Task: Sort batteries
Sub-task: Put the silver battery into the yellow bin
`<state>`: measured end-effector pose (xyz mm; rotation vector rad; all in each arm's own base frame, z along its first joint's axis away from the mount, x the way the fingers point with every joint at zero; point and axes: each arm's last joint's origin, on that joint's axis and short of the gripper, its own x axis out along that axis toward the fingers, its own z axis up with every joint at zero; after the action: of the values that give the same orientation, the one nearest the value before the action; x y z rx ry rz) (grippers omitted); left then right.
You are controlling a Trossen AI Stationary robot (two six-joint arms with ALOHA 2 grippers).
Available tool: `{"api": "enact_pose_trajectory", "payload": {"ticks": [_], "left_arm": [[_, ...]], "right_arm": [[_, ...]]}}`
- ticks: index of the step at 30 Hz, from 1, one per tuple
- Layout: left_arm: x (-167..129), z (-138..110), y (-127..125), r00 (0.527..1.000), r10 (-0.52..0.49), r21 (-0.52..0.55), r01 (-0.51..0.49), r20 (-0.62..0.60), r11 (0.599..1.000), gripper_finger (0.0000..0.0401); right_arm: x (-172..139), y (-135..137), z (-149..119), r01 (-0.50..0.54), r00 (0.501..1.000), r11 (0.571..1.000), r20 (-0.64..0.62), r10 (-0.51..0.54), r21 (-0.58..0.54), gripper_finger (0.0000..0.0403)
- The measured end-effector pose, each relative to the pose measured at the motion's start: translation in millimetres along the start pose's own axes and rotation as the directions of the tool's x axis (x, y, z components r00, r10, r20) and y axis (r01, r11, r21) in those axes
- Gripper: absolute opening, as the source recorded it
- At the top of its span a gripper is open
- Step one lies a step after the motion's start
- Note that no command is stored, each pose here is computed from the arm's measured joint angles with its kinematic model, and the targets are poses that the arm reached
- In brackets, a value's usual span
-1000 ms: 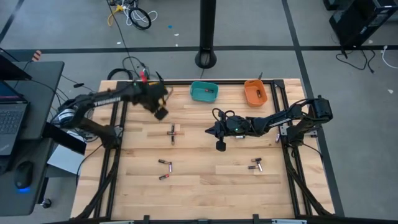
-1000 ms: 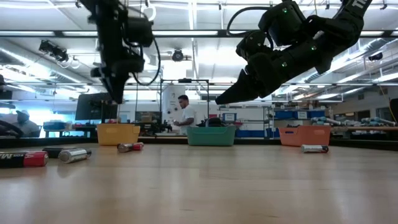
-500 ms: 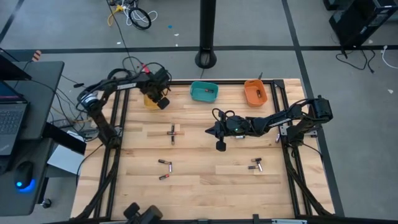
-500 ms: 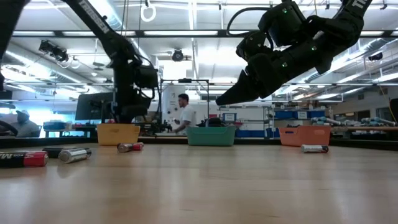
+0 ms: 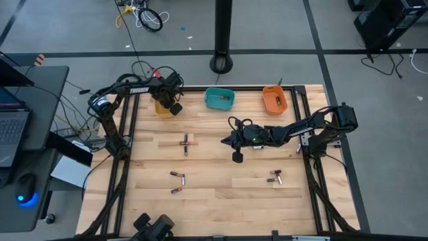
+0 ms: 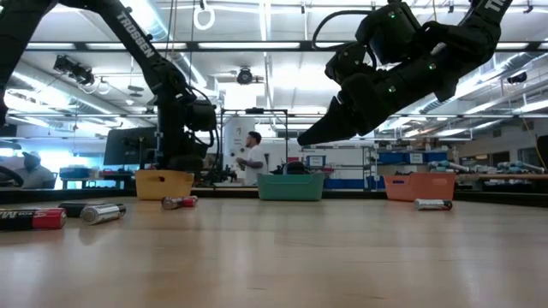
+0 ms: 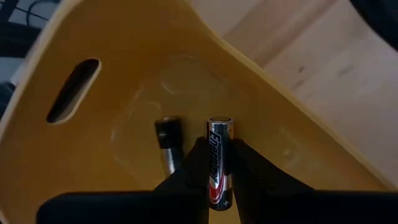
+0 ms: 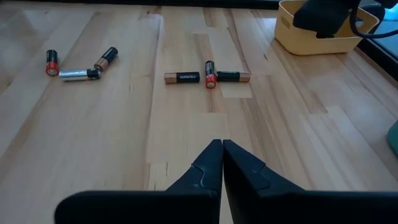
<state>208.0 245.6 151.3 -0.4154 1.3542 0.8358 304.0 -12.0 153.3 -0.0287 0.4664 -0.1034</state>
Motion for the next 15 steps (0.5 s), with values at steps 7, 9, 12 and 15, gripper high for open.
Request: {"api": "enact_pose_trajectory", "payload": {"ticks": [7,9,12,15], "left_arm": [[-0.6,0.4,-0.3,1.0,0.011,0.024,-0.011,0.005,1.0,0.0096],[-1.2,1.1,-0.2,1.0,0.019,0.024,-0.019,0.013,1.0,0.0109],[-7.4,2.1,-0.3,0.999,0.031,0.045,-0.033,0.04,0.998,0.0118],[-22.2,3.9,-3.7,0.991,0.093,0.063,-0.1,0.099,0.993,0.0113]], "right_arm": [[0.0,0.0,0.2,0.0,1.0,1.0,0.002,0.0,0.0,0.0017],[0.0,0.0,0.3,0.0,1.0,1.0,0.003,0.0,0.0,0.0021],[0.0,-0.2,0.4,0.007,1.0,1.0,0.004,-0.007,0.001,0.0029],[0.0,-0.5,0.4,0.018,1.0,1.0,0.004,-0.018,-0.001,0.0036]]}}
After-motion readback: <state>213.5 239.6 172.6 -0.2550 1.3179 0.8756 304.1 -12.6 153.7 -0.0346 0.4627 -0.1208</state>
